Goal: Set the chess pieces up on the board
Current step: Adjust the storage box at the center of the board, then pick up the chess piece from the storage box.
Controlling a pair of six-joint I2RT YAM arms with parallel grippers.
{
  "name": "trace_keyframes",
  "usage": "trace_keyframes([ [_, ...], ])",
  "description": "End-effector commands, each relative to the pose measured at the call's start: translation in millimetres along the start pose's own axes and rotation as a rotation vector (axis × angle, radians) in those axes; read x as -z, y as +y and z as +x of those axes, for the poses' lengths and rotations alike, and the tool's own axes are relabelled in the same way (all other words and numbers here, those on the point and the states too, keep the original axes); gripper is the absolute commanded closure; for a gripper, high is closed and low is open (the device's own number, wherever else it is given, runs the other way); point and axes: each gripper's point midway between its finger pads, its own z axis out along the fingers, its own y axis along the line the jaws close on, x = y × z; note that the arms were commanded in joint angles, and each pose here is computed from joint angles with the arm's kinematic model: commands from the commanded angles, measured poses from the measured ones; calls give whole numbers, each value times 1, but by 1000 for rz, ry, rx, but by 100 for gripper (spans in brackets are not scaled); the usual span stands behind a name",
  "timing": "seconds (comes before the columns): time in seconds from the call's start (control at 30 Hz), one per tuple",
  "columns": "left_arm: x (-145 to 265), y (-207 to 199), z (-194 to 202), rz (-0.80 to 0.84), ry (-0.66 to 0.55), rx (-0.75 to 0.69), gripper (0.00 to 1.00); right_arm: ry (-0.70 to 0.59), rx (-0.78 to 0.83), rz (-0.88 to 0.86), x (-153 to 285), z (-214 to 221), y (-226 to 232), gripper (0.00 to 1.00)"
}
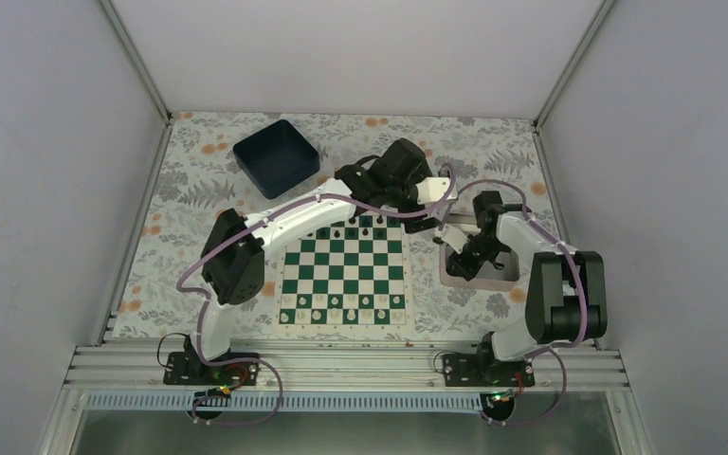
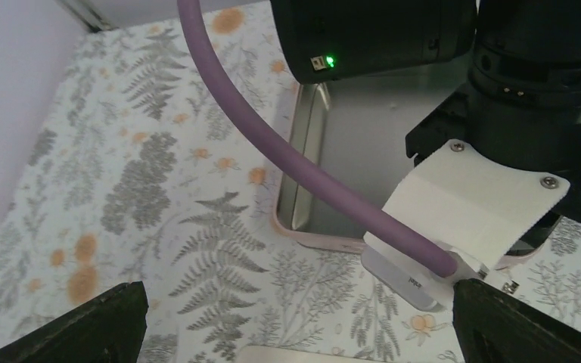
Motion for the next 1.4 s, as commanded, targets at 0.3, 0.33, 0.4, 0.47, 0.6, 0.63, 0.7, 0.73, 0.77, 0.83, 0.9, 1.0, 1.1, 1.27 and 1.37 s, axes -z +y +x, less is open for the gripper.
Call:
trace_keyframes([
  [0.3, -18, -31, -6, 94, -18, 22, 0, -119, 77, -223, 12, -25, 53, 92],
  [0.33, -19, -32, -7, 95, -19, 21, 0, -120, 81, -208, 14, -25, 51, 91],
  [0.4, -23, -37, -7, 100, -19, 24, 0, -115, 68, -132, 16, -23, 38, 84],
  [0.47, -24, -38, -10, 93, -27, 28, 0, -125, 41, -58, 23, -21, 22, 76],
  [0.6, -18, -35, -21, 61, -70, 30, 0, -173, -33, 94, 52, -10, -14, 57],
  [0.63, -16, -34, -25, 51, -83, 28, 0, -179, -50, 136, 59, -5, -23, 55],
  [0.7, -13, -31, -32, 35, -103, 28, 0, -185, -99, 221, 73, 9, -42, 50],
  [0.73, -12, -29, -36, 30, -115, 28, 0, -176, -122, 258, 78, 16, -50, 49],
  [0.77, -12, -29, -39, 30, -122, 30, 0, -172, -149, 292, 82, 24, -59, 49],
  [0.83, -17, -32, -42, 42, -126, 28, 0, -184, -199, 351, 93, 36, -75, 48],
  [0.9, -28, -37, -39, 67, -110, 28, 0, -214, -251, 408, 106, 46, -91, 48],
  [1.0, -43, -48, -37, 104, -92, 26, 0, -328, -352, 519, 136, 52, -121, 48],
  [1.1, -58, -60, -38, 142, -85, 20, 0, -442, -425, 571, 158, 52, -136, 49],
  [1.27, -83, -82, -30, 230, -40, 18, 10, -511, -465, 508, 149, 44, -137, 49],
  [1.37, -96, -91, -19, 281, -5, 26, 25, -524, -496, 504, 141, 47, -138, 45],
])
